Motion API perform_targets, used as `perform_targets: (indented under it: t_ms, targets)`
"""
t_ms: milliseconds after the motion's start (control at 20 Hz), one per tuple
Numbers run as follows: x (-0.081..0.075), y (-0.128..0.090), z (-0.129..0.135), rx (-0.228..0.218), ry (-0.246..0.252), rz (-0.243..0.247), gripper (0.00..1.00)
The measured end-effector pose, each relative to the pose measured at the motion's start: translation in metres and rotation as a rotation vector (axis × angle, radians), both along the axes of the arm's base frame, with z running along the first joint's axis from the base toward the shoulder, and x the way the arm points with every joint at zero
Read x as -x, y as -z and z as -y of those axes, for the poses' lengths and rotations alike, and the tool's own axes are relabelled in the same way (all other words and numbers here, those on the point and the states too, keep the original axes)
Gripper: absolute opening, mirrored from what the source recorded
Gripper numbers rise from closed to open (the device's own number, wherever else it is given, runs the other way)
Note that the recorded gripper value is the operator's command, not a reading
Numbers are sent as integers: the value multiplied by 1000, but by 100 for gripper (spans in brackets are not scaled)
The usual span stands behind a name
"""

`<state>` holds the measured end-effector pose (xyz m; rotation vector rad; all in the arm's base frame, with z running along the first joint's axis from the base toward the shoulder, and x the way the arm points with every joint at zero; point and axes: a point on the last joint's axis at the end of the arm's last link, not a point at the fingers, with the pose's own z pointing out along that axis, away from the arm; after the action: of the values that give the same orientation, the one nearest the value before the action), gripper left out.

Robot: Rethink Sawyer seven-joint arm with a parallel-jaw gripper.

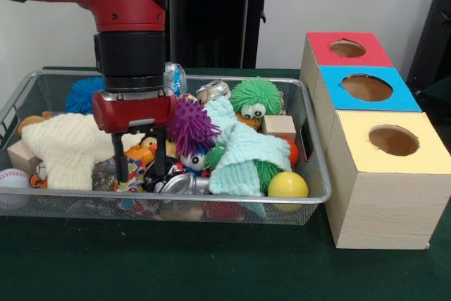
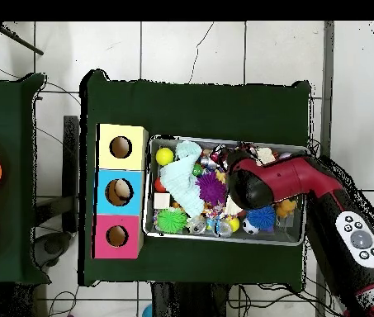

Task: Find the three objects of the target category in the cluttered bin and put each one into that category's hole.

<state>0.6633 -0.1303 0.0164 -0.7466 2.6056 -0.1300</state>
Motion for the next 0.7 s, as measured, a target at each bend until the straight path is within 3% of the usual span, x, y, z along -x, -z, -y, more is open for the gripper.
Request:
perform_targets:
  t_ms: [300,700]
  targets:
    - [-1,3,-3,9,-28,28,100]
    - [6,8,21,0,11,21,100]
